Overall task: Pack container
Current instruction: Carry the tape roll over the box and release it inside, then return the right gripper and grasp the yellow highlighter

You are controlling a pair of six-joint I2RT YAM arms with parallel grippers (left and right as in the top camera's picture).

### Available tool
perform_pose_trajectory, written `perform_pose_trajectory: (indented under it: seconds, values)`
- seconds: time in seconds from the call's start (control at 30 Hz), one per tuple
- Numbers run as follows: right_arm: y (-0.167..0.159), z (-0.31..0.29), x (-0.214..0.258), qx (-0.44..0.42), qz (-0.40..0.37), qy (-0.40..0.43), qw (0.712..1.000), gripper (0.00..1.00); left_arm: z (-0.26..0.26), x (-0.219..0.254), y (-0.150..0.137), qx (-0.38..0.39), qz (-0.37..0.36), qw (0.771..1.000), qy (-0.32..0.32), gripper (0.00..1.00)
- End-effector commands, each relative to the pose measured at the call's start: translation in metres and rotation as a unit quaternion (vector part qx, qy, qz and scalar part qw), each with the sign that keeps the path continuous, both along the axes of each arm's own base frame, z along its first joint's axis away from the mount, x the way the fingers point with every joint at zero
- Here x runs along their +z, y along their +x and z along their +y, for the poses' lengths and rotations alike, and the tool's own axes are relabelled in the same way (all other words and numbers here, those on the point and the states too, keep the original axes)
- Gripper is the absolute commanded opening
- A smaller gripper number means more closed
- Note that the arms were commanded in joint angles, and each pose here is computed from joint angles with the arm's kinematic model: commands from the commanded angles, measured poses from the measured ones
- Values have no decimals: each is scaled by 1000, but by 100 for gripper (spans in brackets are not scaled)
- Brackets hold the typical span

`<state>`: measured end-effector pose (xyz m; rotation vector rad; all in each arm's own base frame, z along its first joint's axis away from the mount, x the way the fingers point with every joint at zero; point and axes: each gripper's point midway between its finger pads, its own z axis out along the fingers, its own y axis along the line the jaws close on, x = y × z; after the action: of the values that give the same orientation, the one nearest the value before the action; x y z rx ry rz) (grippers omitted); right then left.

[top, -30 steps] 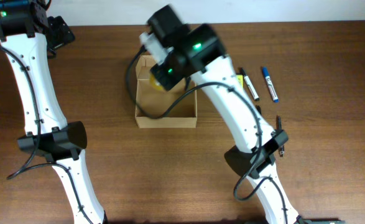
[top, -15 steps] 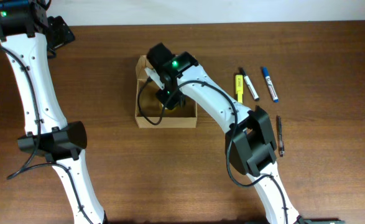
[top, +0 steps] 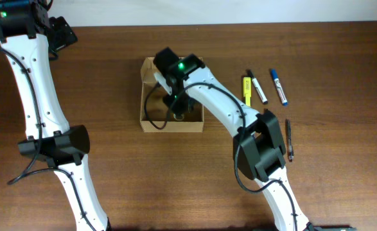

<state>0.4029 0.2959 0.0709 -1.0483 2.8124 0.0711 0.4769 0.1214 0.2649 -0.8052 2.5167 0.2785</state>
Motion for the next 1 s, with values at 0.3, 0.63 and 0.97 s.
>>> perform_pose_trajectory:
  seconds: [0.3, 0.63, 0.97]
  values:
    - [42, -39, 234, -112, -230, 115, 960, 73, -1, 14, -5, -5, -12, 1000, 4, 100]
    - [100, -189, 120, -353, -73, 71, 930, 71, -1, 14, -5, -5, -12, 1000, 4, 100]
    - [74, -226, -18, -395, 82, 17, 915, 70, -1, 14, -5, -5, -12, 1000, 4, 100]
